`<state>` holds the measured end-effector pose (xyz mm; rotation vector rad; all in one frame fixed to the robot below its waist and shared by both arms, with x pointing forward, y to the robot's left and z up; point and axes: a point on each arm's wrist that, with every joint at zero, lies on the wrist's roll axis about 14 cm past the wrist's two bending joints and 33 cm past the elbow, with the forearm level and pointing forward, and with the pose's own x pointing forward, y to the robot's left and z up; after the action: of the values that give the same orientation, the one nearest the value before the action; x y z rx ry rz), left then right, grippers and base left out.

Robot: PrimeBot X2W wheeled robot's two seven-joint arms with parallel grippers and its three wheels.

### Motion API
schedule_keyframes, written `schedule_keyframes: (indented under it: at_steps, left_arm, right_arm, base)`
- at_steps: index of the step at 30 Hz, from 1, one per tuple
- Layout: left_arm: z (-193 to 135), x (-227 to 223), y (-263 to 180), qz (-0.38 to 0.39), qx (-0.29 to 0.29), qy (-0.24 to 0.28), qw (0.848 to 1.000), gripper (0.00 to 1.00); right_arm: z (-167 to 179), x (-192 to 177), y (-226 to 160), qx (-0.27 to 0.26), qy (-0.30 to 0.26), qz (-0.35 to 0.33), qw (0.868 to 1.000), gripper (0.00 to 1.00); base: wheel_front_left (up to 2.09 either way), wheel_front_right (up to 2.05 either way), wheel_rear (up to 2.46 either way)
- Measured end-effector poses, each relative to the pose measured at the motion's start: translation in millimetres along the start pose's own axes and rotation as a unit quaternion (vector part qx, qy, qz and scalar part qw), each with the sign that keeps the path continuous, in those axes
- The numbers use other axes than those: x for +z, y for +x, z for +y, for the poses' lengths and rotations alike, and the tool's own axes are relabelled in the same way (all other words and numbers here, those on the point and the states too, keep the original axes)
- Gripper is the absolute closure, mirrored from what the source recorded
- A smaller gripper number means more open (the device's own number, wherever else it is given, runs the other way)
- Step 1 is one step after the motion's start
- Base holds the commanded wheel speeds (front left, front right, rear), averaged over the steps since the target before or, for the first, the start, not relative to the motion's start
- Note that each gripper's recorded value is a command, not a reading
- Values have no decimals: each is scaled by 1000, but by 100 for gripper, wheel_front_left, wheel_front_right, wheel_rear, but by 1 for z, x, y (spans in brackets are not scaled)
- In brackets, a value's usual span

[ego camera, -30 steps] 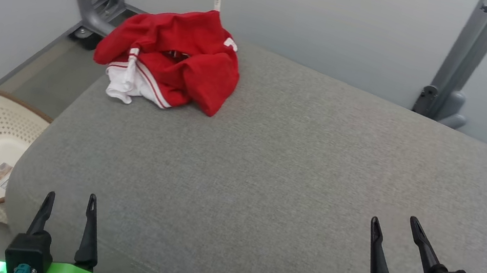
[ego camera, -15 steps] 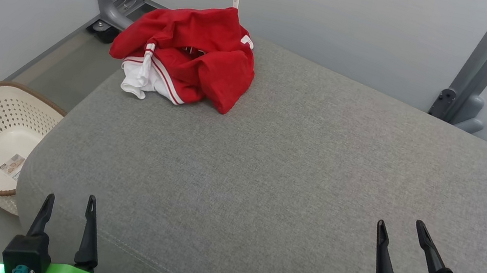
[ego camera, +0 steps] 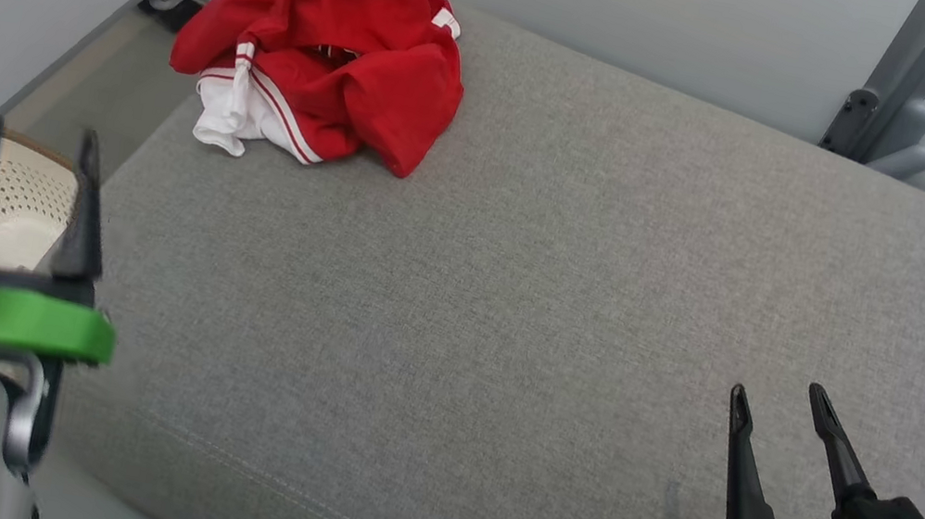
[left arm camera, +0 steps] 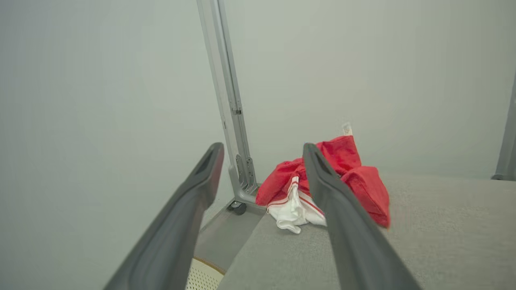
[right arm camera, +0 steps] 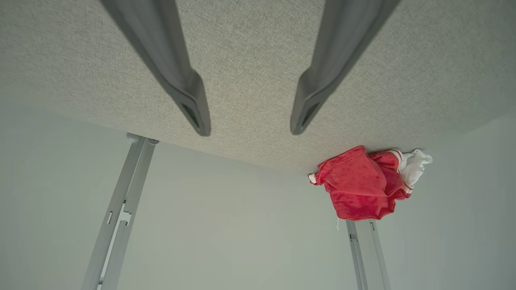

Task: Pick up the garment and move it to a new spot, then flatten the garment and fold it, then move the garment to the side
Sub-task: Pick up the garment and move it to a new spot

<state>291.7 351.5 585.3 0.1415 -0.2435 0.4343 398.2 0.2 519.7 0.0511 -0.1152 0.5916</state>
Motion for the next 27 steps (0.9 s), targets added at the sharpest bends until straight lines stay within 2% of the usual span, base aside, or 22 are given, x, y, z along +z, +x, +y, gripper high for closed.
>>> schedule_keyframes:
  at_steps: [6,14,20,27]
  left_arm:
    - [0,45,73,-54,-32,43,997,0]
    - [-17,54,162,-14,-75,112,991,0]
    - [-29,-2,208,93,-83,118,985,0]
    - [-65,-89,221,222,-125,125,959,0]
  right_arm:
    - [-10,-13,13,-5,-4,7,1000,0]
    - [-30,-43,24,-20,-6,30,999,0]
    - [-46,-68,26,-38,6,51,998,0]
    - [-70,-96,16,-69,9,80,994,0]
  base:
    - [0,0,0]
    - [0,0,0]
    - [0,0,0]
    - [0,0,0]
